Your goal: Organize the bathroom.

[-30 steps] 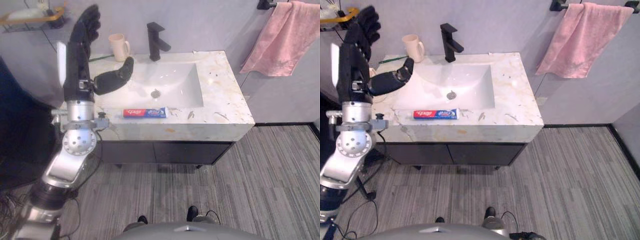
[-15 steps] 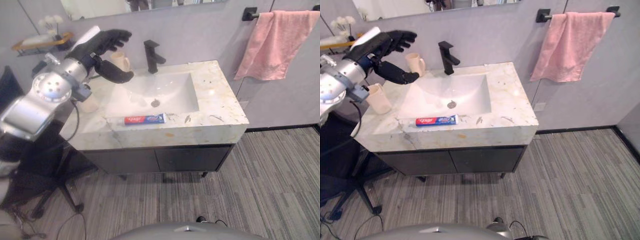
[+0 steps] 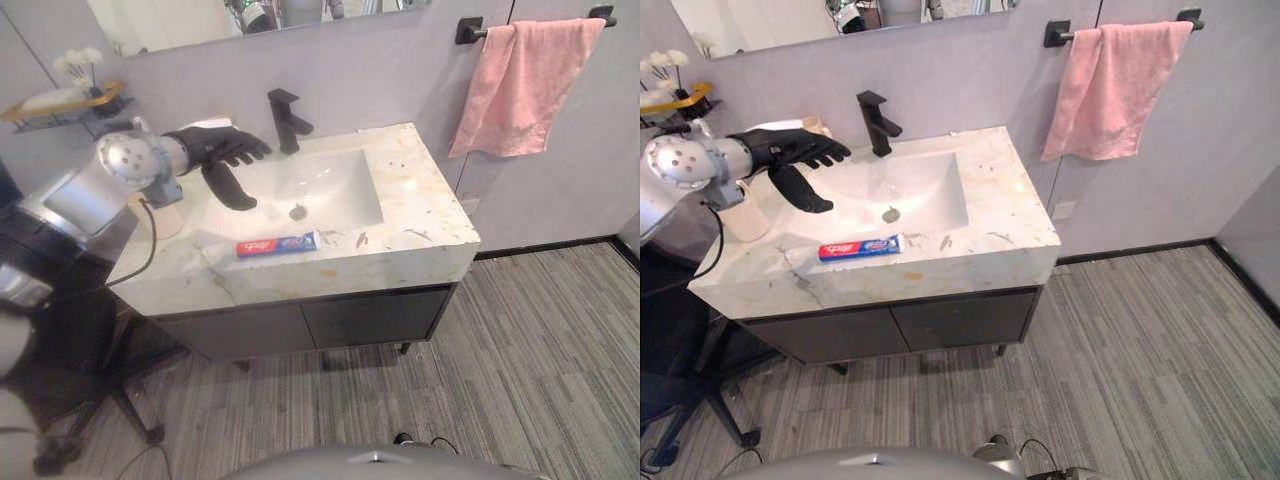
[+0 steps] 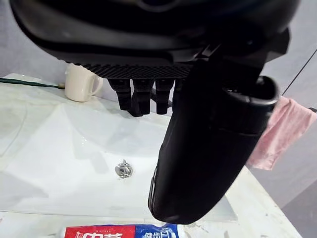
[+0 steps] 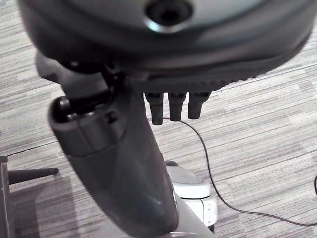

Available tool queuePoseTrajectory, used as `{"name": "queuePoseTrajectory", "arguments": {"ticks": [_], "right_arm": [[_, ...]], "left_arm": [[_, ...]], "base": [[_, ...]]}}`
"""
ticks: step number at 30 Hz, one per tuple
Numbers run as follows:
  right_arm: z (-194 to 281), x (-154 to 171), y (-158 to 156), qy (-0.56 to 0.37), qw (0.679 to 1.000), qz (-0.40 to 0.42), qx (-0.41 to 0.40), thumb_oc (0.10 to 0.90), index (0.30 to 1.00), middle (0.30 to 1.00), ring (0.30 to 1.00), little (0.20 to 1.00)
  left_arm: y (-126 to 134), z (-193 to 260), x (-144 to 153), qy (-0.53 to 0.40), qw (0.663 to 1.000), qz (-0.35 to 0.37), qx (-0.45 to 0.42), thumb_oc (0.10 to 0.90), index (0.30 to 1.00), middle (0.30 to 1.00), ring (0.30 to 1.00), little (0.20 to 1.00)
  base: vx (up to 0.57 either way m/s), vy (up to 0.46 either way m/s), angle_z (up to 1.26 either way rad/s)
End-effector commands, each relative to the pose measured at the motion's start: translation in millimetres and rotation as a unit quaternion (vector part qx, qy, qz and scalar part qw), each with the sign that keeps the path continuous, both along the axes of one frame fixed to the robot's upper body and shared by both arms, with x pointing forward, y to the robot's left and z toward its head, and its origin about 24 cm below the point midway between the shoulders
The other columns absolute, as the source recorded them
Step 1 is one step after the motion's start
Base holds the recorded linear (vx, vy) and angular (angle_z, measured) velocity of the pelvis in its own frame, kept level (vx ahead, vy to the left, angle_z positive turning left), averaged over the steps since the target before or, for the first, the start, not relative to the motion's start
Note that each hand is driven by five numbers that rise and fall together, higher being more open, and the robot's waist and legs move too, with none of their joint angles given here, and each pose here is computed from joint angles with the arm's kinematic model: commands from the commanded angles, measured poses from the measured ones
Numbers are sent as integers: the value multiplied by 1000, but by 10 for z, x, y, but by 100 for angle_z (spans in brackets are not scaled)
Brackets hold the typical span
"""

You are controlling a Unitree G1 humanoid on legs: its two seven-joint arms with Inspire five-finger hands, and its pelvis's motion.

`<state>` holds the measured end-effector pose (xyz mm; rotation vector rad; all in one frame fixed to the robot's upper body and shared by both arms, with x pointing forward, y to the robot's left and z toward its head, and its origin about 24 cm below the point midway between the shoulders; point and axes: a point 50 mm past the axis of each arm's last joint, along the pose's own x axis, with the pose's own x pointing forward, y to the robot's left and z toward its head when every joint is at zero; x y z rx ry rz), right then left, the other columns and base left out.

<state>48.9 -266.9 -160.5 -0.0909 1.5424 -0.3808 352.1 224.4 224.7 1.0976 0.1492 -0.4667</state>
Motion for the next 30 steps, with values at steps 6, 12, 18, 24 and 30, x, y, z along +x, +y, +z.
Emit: {"name": "queuePoseTrajectory", "arguments": {"ticks": [6, 12, 18, 24, 30], "right_arm": [[24, 122, -14, 5, 999, 32, 3, 800, 900, 900, 900, 900], [23, 128, -13, 2, 999, 43, 5, 800, 900, 900, 900, 900], [24, 145, -7, 0, 999, 51, 4, 800, 900, 900, 900, 900], [22, 125, -12, 2, 999, 53, 4, 800, 900, 900, 900, 900], [12, 95, 3, 3, 998, 55, 8, 800, 900, 900, 900, 900]], "left_arm": [[294, 179, 87, -91, 991, 67, 70, 800, 900, 900, 900, 900], [319, -298, 100, -72, 991, 78, 78, 800, 900, 900, 900, 900], [331, -667, 84, -84, 986, 103, 104, 800, 900, 900, 900, 900], [326, -905, 46, -95, 981, 115, 122, 800, 900, 900, 900, 900], [319, -995, 31, -98, 979, 123, 134, 800, 900, 900, 900, 900]], "base": [[-1, -2, -4], [-10, 5, -7], [0, 0, 0], [0, 0, 0], [0, 0, 0]]}}
